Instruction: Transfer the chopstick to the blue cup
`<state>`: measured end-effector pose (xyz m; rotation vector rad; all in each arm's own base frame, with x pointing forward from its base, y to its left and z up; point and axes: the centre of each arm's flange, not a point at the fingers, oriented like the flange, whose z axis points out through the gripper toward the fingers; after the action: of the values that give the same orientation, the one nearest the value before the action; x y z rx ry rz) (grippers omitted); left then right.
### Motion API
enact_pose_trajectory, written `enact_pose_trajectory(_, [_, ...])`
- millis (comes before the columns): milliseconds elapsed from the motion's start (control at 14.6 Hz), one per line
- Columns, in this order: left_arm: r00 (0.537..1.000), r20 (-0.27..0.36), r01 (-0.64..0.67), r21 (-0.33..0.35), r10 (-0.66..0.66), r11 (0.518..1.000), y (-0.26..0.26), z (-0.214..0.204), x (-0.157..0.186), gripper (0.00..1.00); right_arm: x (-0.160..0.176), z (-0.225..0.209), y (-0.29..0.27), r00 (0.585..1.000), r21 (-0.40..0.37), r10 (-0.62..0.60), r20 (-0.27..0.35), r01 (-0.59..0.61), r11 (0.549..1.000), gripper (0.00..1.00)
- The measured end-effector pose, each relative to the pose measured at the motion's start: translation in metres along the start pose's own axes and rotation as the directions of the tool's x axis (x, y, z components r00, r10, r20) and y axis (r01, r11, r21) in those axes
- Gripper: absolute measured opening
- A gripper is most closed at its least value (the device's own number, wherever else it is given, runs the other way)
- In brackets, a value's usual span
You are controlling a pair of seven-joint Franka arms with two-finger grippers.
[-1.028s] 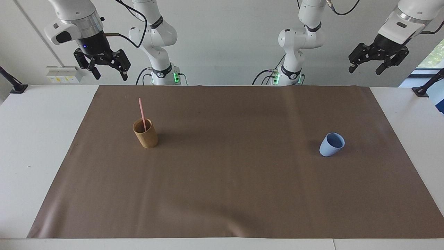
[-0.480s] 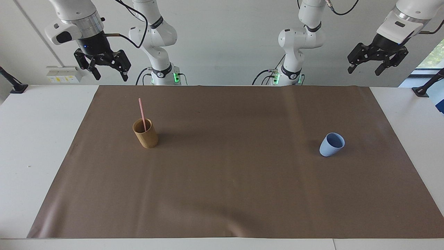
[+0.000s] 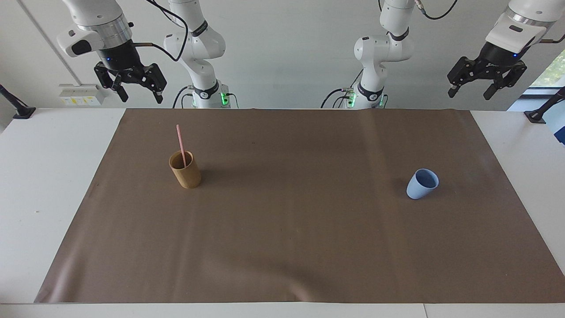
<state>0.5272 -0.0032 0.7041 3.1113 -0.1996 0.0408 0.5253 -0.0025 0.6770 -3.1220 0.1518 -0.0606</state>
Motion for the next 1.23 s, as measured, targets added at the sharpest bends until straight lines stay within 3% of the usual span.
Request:
enact_pose_trajectory(617, [1.0, 0.002, -0.007, 0.0, 0.007, 1.0, -0.02, 0.04, 0.027, 1.0, 0.0, 0.001, 0.001, 1.0, 0.0, 0.001, 0.003, -0.001, 1.0, 1.0])
enact_pose_trajectory(1234, [1.0, 0.014, -0.002, -0.001, 0.002, 1.0, -0.042, 0.134, 0.047, 1.0, 0.0, 0.001, 0.001, 1.0, 0.0, 0.001, 0.003, -0.001, 1.0, 1.0])
